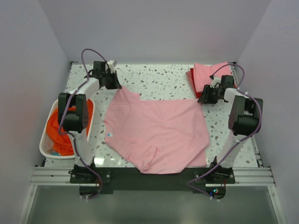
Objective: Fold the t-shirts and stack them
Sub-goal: Flatten the tshirt out
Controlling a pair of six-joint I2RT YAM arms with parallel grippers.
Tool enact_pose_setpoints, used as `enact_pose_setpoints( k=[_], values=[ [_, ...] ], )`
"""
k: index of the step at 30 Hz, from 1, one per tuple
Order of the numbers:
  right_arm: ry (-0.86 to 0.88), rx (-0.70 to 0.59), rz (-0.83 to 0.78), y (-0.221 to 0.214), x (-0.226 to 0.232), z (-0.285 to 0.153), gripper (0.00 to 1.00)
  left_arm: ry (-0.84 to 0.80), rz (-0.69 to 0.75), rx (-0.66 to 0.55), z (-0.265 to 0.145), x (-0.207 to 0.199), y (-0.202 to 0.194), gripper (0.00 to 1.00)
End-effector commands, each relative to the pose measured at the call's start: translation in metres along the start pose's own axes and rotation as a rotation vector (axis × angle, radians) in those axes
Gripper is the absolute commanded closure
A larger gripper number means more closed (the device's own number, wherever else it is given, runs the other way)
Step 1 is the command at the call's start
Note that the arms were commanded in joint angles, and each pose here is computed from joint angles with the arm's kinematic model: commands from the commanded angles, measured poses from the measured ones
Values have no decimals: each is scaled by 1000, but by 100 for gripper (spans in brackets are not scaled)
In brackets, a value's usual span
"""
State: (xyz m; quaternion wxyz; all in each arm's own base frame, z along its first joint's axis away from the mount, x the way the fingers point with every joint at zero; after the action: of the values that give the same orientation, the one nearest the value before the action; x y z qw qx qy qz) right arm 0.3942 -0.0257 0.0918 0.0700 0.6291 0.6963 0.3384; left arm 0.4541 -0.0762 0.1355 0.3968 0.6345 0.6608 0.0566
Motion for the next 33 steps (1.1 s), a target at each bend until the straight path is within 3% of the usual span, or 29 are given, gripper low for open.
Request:
enact_pose_setpoints(
  k=[1,12,15,19,21,33],
  values=[
    [10,-71,33,3,-1,15,55,-33,0,-28,-1,-4,7,100],
    [35,-47,31,-11,2,28,64,-32,2,-27,-1,-4,7,100],
    [41,-46,24,-12,3,27,71,-32,5,-27,-2,-4,7,100],
    [58,-44,12,-11,6,24,93,-32,7,-27,-3,-5,7,100],
    [63,-59,-7,-7,9,17,98,-33,10,-31,-4,-6,8,100],
    [47,-227,-240,21,44,-64,100,-51,62,-130,-41,-25,26,100]
  ],
)
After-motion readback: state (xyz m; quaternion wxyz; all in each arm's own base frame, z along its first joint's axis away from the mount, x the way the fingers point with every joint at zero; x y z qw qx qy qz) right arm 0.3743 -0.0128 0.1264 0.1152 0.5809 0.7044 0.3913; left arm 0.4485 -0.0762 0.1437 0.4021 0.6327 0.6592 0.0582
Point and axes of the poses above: each gripper's point midway between its finger pads, its own z axis out along the fingers, its own x axis along the line the jaws close on, y = z × x, the point moved 8 cm from there along -z, back along the fingers, and after that the axes turned 7 degrees about -z, right-handed, at the moved point
